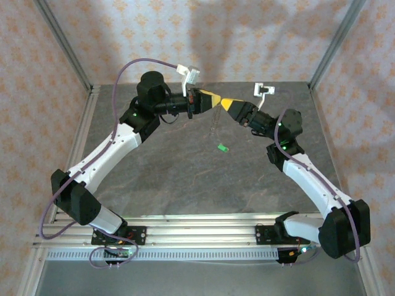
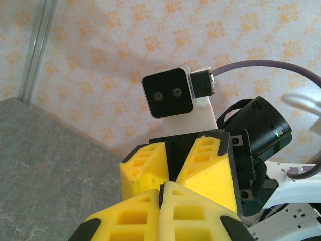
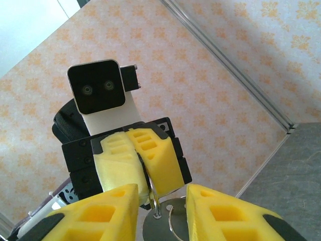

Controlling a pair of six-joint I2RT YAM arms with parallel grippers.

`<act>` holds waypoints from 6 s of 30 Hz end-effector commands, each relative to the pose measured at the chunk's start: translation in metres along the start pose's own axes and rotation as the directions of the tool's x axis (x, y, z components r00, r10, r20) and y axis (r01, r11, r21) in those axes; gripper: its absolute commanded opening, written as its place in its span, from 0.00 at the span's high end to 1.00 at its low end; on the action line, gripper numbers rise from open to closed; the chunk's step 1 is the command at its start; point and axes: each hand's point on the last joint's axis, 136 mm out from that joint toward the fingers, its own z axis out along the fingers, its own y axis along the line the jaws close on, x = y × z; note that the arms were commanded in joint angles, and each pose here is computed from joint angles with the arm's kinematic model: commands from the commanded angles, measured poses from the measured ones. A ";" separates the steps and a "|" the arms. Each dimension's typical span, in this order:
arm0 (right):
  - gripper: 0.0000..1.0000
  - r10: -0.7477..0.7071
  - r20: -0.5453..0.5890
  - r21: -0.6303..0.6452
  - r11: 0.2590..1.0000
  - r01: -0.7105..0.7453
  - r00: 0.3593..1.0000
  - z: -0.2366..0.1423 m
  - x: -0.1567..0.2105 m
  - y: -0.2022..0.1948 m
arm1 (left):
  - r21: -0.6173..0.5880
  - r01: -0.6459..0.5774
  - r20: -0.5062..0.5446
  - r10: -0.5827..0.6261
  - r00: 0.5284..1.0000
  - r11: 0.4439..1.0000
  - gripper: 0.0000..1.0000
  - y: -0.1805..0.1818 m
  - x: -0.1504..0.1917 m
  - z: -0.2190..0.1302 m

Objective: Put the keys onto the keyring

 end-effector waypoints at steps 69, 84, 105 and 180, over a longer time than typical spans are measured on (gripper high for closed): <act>1.00 0.014 0.242 -0.060 0.998 0.001 0.970 0.015 -0.034 -0.001 | -0.072 0.264 0.413 -0.212 0.886 0.962 0.71 0.027 -0.029 -0.001; 1.00 0.024 0.223 -0.051 0.999 -0.013 0.975 0.017 -0.029 -0.007 | -0.069 0.256 0.409 -0.206 0.889 0.964 0.86 0.024 -0.031 0.003; 0.50 -0.050 0.198 0.123 0.992 0.026 0.979 -0.023 -0.042 -0.015 | -0.117 0.093 0.259 -0.061 0.964 0.989 1.00 0.017 -0.026 0.001; 0.79 -0.047 0.028 -0.068 0.996 0.049 0.998 0.004 -0.015 0.016 | 0.007 -0.002 0.040 0.002 0.999 1.000 1.00 0.000 0.002 0.008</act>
